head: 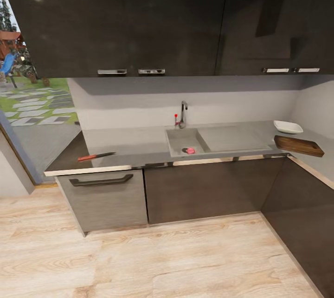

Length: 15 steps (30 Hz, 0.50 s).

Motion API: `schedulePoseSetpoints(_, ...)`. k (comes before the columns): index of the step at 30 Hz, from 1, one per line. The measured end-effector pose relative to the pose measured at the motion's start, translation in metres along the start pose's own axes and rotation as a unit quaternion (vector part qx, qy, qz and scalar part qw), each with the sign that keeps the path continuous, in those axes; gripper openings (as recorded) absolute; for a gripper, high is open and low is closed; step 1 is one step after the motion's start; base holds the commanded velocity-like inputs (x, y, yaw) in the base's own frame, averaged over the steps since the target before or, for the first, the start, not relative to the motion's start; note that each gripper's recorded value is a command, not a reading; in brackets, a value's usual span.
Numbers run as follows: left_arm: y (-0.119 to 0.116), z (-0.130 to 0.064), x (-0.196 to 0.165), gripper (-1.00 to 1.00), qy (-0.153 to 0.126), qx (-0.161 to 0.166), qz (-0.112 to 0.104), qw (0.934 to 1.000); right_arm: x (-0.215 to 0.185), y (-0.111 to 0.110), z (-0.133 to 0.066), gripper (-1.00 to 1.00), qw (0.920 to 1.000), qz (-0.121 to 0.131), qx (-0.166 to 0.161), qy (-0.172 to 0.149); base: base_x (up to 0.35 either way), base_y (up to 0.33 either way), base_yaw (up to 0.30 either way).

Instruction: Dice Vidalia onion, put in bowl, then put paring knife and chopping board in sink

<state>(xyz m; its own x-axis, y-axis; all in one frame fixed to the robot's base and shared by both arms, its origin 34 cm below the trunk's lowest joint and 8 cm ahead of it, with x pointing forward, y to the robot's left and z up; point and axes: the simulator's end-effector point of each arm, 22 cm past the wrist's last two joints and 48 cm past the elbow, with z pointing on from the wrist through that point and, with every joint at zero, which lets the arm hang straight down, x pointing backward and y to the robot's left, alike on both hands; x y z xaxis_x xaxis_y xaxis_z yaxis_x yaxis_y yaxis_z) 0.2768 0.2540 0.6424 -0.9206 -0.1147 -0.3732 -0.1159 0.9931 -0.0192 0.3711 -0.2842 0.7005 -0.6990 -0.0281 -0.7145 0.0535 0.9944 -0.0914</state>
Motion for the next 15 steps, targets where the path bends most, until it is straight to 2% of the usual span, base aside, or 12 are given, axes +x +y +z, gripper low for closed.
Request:
schedulePoseSetpoints(4,-0.0005,0.0000,-0.0010,1.00,-0.002,0.001,0.001,1.0000,-0.0003,-0.0006,0.0000,1.00,1.0000,0.000,0.000,0.000,0.000,0.000,-0.194)
schedulePoseSetpoints(15,-0.0011,-0.0002,-0.0033,1.00,-0.005,0.002,0.001,1.0000,-0.0026,-0.0006,0.0002,1.00,1.0000,0.000,0.000,-0.003,0.000,0.000,-0.259)
